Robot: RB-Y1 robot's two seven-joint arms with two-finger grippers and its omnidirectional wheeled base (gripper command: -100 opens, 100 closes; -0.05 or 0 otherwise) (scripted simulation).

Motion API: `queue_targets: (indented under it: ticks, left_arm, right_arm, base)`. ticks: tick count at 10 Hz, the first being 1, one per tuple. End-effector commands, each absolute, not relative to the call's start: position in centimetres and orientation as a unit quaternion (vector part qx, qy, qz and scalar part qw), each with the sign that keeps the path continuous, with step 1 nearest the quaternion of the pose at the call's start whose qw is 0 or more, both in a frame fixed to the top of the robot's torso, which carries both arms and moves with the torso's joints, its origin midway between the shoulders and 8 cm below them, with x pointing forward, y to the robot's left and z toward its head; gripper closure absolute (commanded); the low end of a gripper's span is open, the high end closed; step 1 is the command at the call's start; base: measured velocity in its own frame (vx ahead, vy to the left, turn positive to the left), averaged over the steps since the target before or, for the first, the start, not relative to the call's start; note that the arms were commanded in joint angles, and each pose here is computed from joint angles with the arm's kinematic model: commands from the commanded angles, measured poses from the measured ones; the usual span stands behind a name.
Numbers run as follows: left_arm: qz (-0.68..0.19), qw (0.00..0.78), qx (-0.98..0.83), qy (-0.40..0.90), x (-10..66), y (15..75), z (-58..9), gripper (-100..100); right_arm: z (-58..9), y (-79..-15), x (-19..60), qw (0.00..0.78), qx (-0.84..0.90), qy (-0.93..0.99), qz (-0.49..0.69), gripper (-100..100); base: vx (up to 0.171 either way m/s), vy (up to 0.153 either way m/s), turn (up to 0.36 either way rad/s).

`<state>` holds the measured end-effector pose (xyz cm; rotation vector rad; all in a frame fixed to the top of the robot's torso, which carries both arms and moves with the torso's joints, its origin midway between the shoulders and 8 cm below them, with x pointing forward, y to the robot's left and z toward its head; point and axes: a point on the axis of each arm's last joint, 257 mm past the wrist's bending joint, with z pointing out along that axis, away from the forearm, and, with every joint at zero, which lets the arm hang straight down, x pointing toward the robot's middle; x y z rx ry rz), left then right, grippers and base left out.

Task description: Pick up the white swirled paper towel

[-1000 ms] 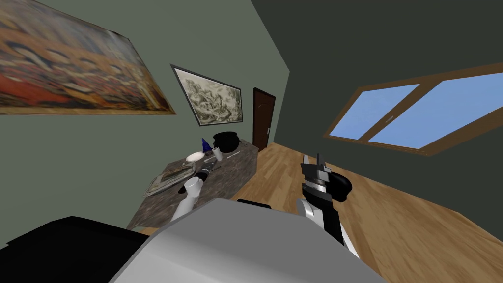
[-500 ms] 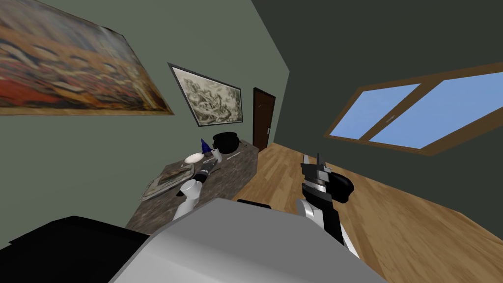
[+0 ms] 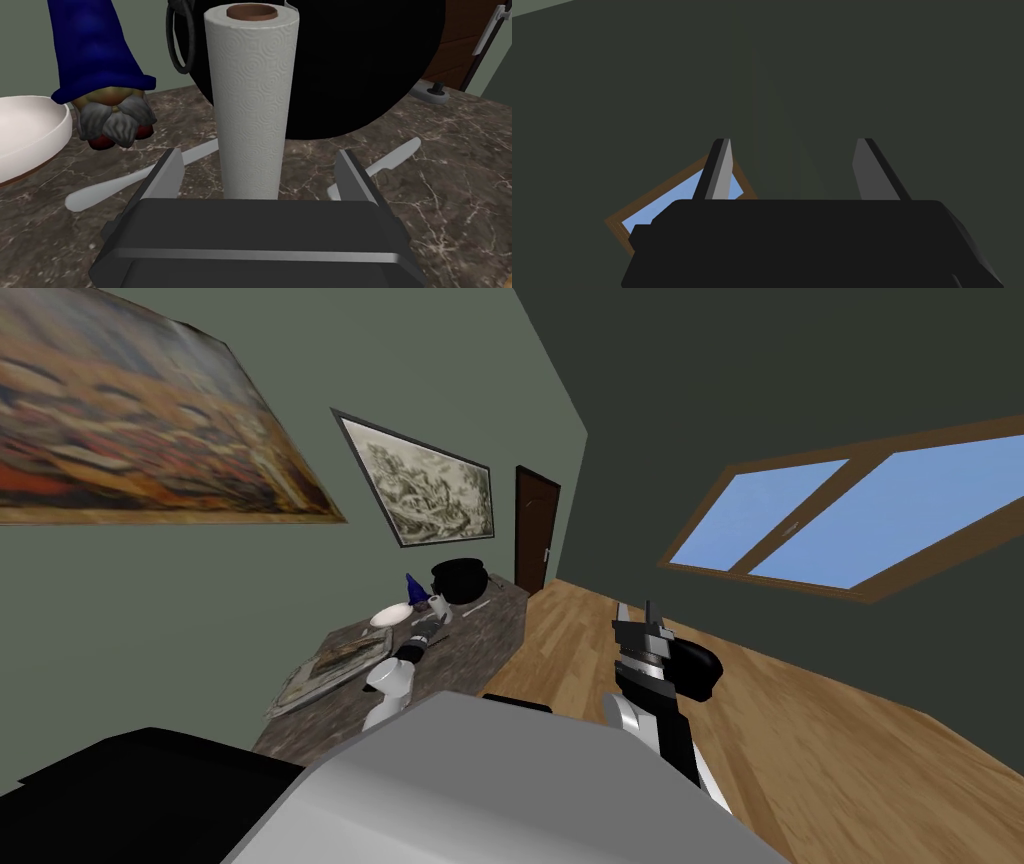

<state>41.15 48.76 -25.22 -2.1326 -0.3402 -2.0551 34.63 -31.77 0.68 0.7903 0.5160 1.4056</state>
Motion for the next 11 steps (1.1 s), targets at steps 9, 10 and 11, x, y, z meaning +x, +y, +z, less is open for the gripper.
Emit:
queue_targets:
  ticks: [9, 10, 11]
  left_arm:
    - [-0.665, 0.044, -0.729, -0.156, 46.8, 44.6, -28.6, -100]
    - [-0.654, 0.054, -0.737, -0.162, 46.8, 44.9, -29.7, -100]
    - [-0.655, 0.037, -0.737, -0.164, 48.8, 43.0, -29.6, -100]
  right_arm:
    - [0.7, -31.8, 34.6, 0.663, 0.350, 0.228, 0.622, 0]
    - [0.7, -31.8, 34.6, 0.663, 0.350, 0.228, 0.622, 0]
    - [0.7, -31.8, 34.6, 0.663, 0.350, 0.228, 0.622, 0]
  base:
    - [-0.023, 0.074, -0.023]
    - [-0.058, 0.050, -0.011]
    - [-0.086, 0.120, -0.009]
